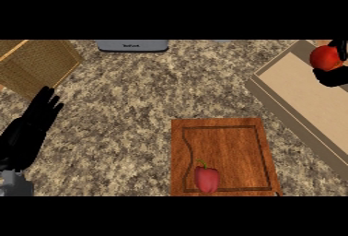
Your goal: Pick the tomato from the cutting board and place it in the cardboard box
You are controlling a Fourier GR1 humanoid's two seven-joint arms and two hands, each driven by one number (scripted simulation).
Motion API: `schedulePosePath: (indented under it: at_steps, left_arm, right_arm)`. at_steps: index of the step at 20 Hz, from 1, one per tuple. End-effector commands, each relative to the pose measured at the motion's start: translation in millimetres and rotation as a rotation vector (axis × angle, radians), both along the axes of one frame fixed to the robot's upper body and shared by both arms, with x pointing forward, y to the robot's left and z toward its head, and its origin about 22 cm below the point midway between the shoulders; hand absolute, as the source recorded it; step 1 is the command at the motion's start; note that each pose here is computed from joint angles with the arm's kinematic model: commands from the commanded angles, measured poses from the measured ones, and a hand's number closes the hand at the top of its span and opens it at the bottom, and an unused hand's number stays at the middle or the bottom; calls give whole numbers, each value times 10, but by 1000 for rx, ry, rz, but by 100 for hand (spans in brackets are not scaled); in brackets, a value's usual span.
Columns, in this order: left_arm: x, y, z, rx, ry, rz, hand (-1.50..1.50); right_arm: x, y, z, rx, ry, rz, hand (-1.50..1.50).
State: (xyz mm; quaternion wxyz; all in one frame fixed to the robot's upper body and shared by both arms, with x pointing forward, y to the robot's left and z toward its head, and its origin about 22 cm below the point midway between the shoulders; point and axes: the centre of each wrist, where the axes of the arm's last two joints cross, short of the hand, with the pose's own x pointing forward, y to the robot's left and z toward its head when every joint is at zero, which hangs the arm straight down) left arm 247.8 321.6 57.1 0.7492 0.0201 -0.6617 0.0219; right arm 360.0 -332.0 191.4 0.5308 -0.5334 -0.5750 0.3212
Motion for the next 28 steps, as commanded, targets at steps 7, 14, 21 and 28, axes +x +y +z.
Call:
schedulePosePath:
  at_steps: [7,14,21,28]
  left_arm:
    - [39,-76,21,8,0,-1,0]
    - [-187,44,96,12,5,11,0]
    - [-38,81,14,25,1,10,0]
    - [-80,55,-47,0,-5,22,0]
  right_arm:
    - [130,-285,-850,152,269,-122,-150]
    - [33,-519,-1056,223,210,18,-150]
    - [12,-740,-718,589,-173,-36,-150]
    - [-279,-1244,-567,766,-266,-84,-150]
